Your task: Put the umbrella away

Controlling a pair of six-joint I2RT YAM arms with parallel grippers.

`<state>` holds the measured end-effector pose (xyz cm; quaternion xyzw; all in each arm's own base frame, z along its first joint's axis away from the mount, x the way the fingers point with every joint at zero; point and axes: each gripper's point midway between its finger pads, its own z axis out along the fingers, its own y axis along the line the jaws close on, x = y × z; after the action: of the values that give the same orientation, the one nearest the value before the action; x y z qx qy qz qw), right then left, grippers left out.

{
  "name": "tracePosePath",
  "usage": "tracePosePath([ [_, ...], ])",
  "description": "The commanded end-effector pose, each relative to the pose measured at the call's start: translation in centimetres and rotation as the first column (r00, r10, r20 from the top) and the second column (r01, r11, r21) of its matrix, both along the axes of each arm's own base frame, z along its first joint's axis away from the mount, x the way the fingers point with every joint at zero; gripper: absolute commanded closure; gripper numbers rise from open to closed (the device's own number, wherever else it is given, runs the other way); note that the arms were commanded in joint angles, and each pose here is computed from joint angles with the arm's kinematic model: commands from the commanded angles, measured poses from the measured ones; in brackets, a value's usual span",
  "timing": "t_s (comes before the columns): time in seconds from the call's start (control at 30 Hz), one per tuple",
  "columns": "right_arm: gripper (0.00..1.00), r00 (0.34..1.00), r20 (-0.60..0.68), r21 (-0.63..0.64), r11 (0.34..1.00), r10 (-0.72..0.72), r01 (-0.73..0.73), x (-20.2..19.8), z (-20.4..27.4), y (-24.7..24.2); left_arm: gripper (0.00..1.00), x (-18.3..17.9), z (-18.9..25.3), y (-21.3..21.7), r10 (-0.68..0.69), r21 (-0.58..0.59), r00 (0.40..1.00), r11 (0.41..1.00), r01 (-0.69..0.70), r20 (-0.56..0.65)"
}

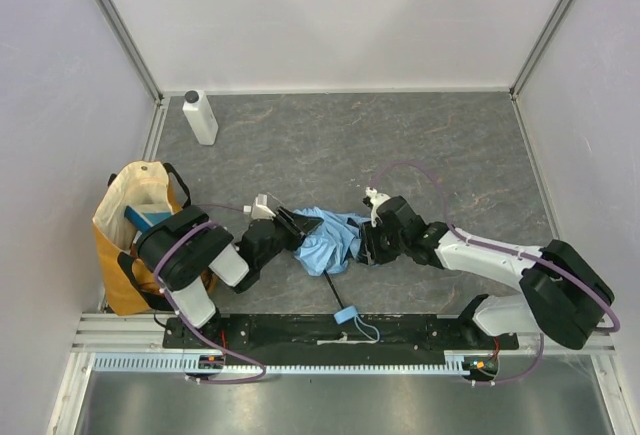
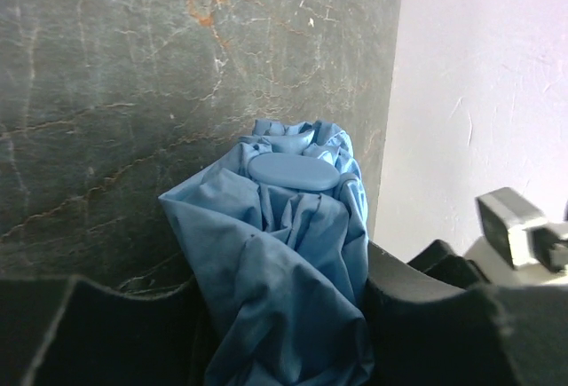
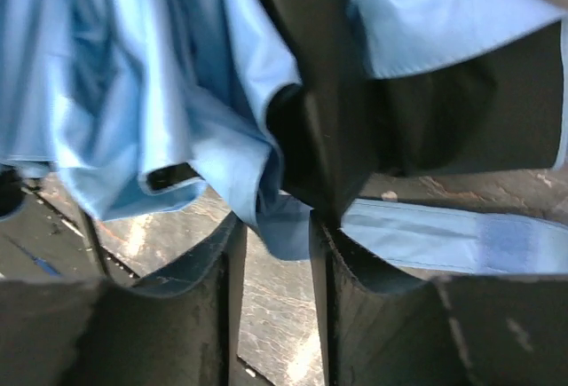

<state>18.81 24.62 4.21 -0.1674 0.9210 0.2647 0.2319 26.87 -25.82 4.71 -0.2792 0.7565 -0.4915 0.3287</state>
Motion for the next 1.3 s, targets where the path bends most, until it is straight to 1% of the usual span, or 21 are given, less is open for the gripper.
tracePosePath([
  [0.0, 0.63, 0.997, 0.028, 0.035, 0.997, -0.072, 0.071, 0.7, -0.3, 0.1, 0.98, 1.4, 3.1, 0.4, 0.034, 0.004, 0.992, 0.999, -0.034, 0.119],
  [0.1, 0.65, 0.999, 0.01, 0.14, 0.99, -0.033, 0.031, 0.2, 0.3, 1.8, 0.98, 1.6, 3.7, 0.3, 0.032, 0.012, 0.991, 0.999, -0.034, 0.134],
  [0.13, 0.72, 0.999, 0.01, 0.154, 0.988, -0.032, 0.03, 0.3, 0.4, 2.1, 0.98, 1.7, 3.9, 0.3, 0.036, 0.014, 0.99, 0.999, -0.038, 0.139],
  [0.17, 0.82, 0.999, 0.016, 0.153, 0.988, -0.037, 0.034, 0.5, 0.5, 2.1, 0.98, 1.7, 4.0, 0.3, 0.034, 0.018, 0.989, 0.999, -0.037, 0.143],
  [0.23, 1.0, 0.997, 0.034, 0.107, 0.992, -0.069, 0.065, 1.0, 0.7, 1.3, 0.98, 1.7, 4.1, 0.4, 0.034, 0.021, 0.989, 0.999, -0.037, 0.147],
  [0.3, 1.0, 0.994, 0.056, 0.082, 0.993, -0.09, 0.085, 1.5, 1.8, 0.7, 0.98, 1.6, 4.0, 0.5, 0.028, 0.041, 0.988, 0.999, -0.035, 0.154],
  [0.37, 1.0, 0.991, 0.073, 0.098, 0.989, -0.114, 0.106, 2.1, 3.7, 0.3, 0.98, 1.5, 3.6, 0.7, 0.025, 0.068, 0.988, 0.997, -0.036, 0.151],
  [0.4, 1.0, 0.99, 0.064, 0.131, 0.985, -0.123, 0.114, 2.2, 4.7, 0.1, 0.98, 1.6, 3.5, 0.9, 0.026, 0.081, 0.987, 0.996, -0.039, 0.158],
  [0.47, 1.0, 0.991, -0.01, 0.241, 0.961, -0.136, 0.135, 2.5, 6.6, -0.3, 0.98, 1.5, 3.7, 1.0, 0.016, 0.095, 0.982, 0.995, -0.034, 0.187],
  [0.57, 1.0, 0.993, -0.075, 0.401, 0.909, -0.093, 0.116, 2.6, 9.7, -0.3, 0.98, 1.3, 3.6, 1.2, 0.002, 0.127, 0.976, 0.991, -0.031, 0.22],
  [0.6, 1.0, 0.995, -0.085, 0.455, 0.886, -0.06, 0.092, 2.3, 10.8, 0.2, 0.98, 1.2, 3.5, 1.3, -0.006, 0.136, 0.972, 0.99, -0.027, 0.236],
  [0.73, 1.0, 0.993, -0.109, 0.601, 0.793, -0.042, 0.1, 4.0, 13.6, 1.1, 0.98, 0.9, 3.6, 1.0, -0.024, 0.122, 0.967, 0.992, -0.007, 0.252],
  [0.87, 1.0, 0.984, -0.168, 0.689, 0.708, -0.057, 0.159, 5.5, 14.2, 1.1, 0.98, 0.7, 3.6, 1.2, -0.013, 0.097, 0.967, 0.995, -0.012, 0.256],
  [0.97, 1.0, 0.97, -0.218, 0.732, 0.639, -0.11, 0.237, 6.9, 14.0, -0.6, 0.98, 0.6, 3.6, 1.2, -0.015, 0.101, 0.966, 0.995, -0.012, 0.257],
  [1.0, 0.96, 0.972, -0.199, 0.764, 0.601, -0.125, 0.233, 7.5, 14.7, -1.2, 0.98, 0.6, 3.5, 1.2, -0.016, 0.105, 0.967, 0.994, -0.011, 0.255],
  [1.03, 0.94, 0.966, -0.222, 0.784, 0.565, -0.133, 0.258, 7.6, 14.8, -1.7, 0.98, 0.6, 3.4, 1.2, -0.017, 0.107, 0.967, 0.994, -0.011, 0.255],
  [1.1, 0.92, 0.956, -0.259, 0.83, 0.473, -0.14, 0.294, 7.9, 15.7, -2.2, 0.98, 0.7, 3.5, 1.2, -0.017, 0.106, 0.966, 0.994, -0.011, 0.258],
  [1.13, 0.94, 0.95, -0.272, 0.847, 0.431, -0.152, 0.312, 8.1, 16.0, -2.5, 0.98, 0.7, 3.4, 1.2, -0.018, 0.108, 0.966, 0.994, -0.011, 0.258],
  [1.17, 0.95, 0.936, -0.295, 0.86, 0.373, -0.194, 0.348, 8.7, 16.3, -3.2, 0.98, 0.8, 3.4, 1.1, -0.018, 0.108, 0.966, 0.994, -0.011, 0.258],
  [1.2, 0.95, 0.903, -0.33, 0.865, 0.295, -0.275, 0.406, 9.4, 15.8, -4.4, 0.98, 0.8, 3.3, 1.0, -0.022, 0.112, 0.967, 0.994, -0.007, 0.255],
  [1.27, 0.82, 0.854, -0.378, 0.869, 0.181, -0.358, 0.461, 10.1, 15.5, -6.1, 0.98, 0.8, 3.2, 1.0, -0.02, 0.111, 0.967, 0.994, -0.009, 0.252],
])
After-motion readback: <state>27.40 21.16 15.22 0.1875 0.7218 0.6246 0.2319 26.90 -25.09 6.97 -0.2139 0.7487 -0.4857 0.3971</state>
